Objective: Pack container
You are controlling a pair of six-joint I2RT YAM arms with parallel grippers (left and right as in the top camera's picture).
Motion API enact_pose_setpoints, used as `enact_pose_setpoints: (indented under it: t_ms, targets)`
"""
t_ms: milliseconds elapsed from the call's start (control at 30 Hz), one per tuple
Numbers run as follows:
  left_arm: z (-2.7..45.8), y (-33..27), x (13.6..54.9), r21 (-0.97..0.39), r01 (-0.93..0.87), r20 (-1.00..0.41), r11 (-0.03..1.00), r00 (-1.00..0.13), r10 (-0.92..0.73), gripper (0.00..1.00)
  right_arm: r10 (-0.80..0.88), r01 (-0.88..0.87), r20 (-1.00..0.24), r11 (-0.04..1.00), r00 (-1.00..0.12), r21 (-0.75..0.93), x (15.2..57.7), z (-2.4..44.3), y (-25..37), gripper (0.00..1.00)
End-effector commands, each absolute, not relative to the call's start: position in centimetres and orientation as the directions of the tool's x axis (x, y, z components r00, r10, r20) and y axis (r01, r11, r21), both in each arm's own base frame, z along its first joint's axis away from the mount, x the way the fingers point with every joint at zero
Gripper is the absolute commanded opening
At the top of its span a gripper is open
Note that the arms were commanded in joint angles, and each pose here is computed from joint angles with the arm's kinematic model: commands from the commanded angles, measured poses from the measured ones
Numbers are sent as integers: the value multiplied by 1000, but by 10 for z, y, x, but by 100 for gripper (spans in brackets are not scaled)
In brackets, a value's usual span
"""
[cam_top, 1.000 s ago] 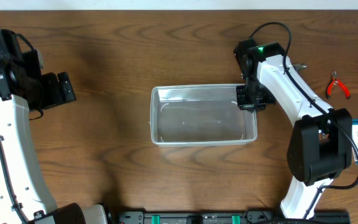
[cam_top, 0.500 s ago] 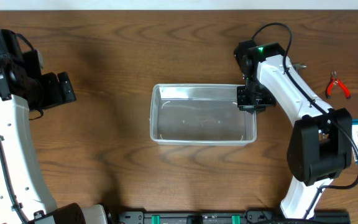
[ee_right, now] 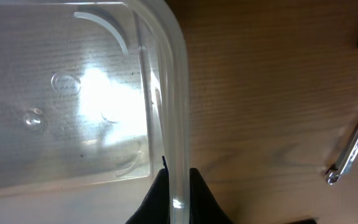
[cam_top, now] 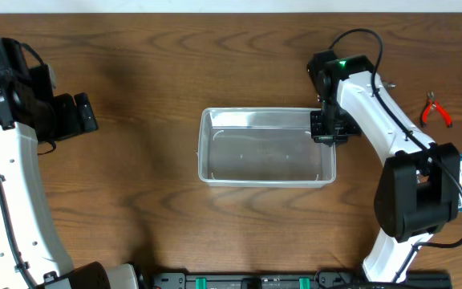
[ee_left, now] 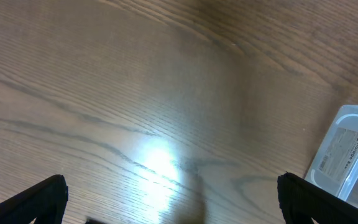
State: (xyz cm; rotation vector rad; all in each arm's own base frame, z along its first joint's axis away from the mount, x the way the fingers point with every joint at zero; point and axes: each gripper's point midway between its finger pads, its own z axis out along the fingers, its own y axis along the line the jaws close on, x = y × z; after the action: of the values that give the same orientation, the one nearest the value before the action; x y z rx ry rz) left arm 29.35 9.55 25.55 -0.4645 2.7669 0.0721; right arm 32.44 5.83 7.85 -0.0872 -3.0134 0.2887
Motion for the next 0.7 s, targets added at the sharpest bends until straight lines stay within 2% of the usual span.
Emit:
enact_pose_setpoints:
  t_ms: [0, 400, 567, 667]
  targets:
    - [259, 95, 293, -18, -335, -341, 942, -884, -321, 98, 40, 18, 78, 964, -996, -265, 327, 85, 40, 1]
    - [259, 95, 293, -18, -335, -341, 942, -884, -321, 98, 28, 8, 72, 965, -997, -261, 329, 85, 41, 2]
    - [259, 95, 293, -18, -335, -341, 942, -884, -321, 98, 23, 4, 70, 966, -997, -259, 330, 85, 41, 11]
    - [259, 95, 293, -18, -335, -341, 942, -884, -321, 98, 23, 4, 70, 966, -997, -259, 330, 85, 41, 14]
